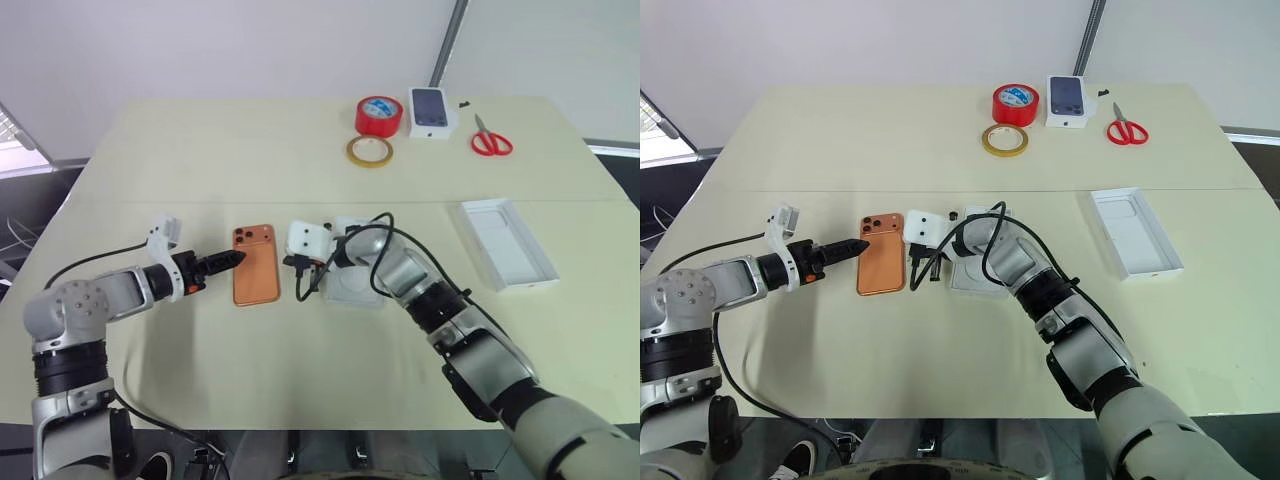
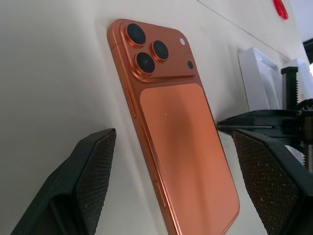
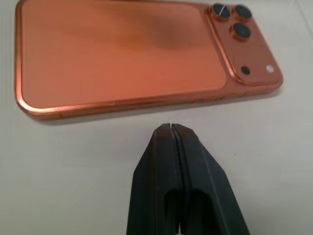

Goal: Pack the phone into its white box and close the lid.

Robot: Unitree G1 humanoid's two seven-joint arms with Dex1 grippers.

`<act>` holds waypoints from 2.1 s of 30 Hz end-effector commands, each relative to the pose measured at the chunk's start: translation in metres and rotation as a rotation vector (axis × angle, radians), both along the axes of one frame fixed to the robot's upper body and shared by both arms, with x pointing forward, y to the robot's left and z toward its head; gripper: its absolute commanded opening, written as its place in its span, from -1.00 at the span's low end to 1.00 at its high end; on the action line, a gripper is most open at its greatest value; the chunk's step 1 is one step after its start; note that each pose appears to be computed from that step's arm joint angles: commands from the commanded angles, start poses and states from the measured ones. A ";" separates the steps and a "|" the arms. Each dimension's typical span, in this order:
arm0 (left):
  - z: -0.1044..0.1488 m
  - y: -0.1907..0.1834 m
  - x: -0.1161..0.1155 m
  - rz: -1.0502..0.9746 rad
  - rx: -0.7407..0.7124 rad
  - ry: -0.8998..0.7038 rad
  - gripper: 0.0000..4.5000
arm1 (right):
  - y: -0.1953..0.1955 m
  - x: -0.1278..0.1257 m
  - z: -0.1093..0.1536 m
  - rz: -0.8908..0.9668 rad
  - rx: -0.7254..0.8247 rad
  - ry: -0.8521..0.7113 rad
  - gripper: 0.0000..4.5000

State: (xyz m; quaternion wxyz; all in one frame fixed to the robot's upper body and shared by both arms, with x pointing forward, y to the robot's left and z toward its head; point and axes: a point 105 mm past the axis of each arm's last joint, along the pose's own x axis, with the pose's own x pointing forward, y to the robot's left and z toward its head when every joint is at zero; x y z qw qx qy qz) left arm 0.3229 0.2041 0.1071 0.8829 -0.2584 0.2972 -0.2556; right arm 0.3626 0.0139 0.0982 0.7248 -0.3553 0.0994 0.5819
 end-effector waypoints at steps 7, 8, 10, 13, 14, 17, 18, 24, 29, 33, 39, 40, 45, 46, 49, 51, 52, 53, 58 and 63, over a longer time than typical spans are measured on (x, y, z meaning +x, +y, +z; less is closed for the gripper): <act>-0.033 -0.036 -0.007 -0.094 0.026 0.197 0.78 | 0.019 -0.011 -0.007 0.063 -0.037 0.027 -0.99; -0.032 -0.040 -0.005 -0.101 0.026 0.192 0.78 | 0.021 -0.011 -0.008 0.063 -0.036 0.027 -0.99; -0.032 -0.045 -0.001 -0.103 0.025 0.192 0.78 | 0.022 -0.012 -0.009 0.063 -0.039 0.028 -0.99; -0.028 -0.057 0.002 -0.128 0.003 0.184 0.78 | 0.022 -0.012 -0.010 0.066 -0.038 0.020 -0.99; -0.026 -0.061 0.003 -0.136 -0.011 0.184 0.78 | 0.021 -0.011 -0.009 0.066 -0.039 0.017 -0.99; -0.023 -0.069 0.003 -0.151 -0.056 0.188 0.78 | 0.018 -0.009 -0.009 0.063 -0.043 0.006 -0.99; -0.022 -0.071 0.002 -0.155 -0.072 0.189 0.78 | 0.017 -0.009 -0.010 0.063 -0.044 0.007 -0.99; -0.020 -0.059 0.006 -0.111 -0.048 0.170 0.78 | 0.017 -0.010 -0.012 0.063 -0.046 0.000 -0.99; -0.014 -0.041 0.005 -0.070 -0.083 0.162 0.39 | 0.014 -0.008 -0.012 0.058 -0.047 -0.011 -1.00; -0.015 -0.033 0.001 -0.063 -0.092 0.177 -0.22 | 0.015 -0.009 -0.012 0.063 -0.044 -0.014 -1.00; -0.017 -0.034 -0.005 -0.083 -0.116 0.201 -0.22 | 0.017 -0.011 -0.013 0.072 -0.039 -0.018 -1.00; -0.017 -0.034 -0.005 -0.084 -0.114 0.201 -0.22 | 0.017 -0.011 -0.013 0.072 -0.039 -0.018 -1.00; -0.014 -0.036 -0.004 -0.081 -0.144 0.188 -0.34 | 0.016 -0.011 -0.014 0.070 -0.040 -0.018 -1.00; -0.014 -0.036 -0.004 -0.080 -0.143 0.185 -0.47 | 0.016 -0.011 -0.014 0.070 -0.040 -0.018 -1.00; -0.011 -0.034 -0.004 -0.074 -0.168 0.180 -0.99 | 0.016 -0.012 -0.014 0.069 -0.041 -0.017 -1.00; -0.012 -0.032 -0.006 -0.073 -0.172 0.186 -0.99 | 0.016 -0.012 -0.015 0.072 -0.040 -0.017 -1.00; -0.012 -0.033 -0.007 -0.080 -0.176 0.188 -0.99 | 0.016 -0.012 -0.015 0.071 -0.040 -0.016 -1.00; -0.013 -0.033 -0.008 -0.084 -0.179 0.190 -0.99 | 0.016 -0.012 -0.015 0.070 -0.040 -0.016 -1.00; -0.007 -0.034 -0.005 -0.073 -0.246 0.164 -0.99 | 0.016 -0.011 -0.010 0.065 -0.020 -0.029 -1.00; 0.007 -0.029 0.003 -0.012 -0.309 0.025 -0.99 | 0.015 -0.011 0.036 0.060 0.230 -0.021 -1.00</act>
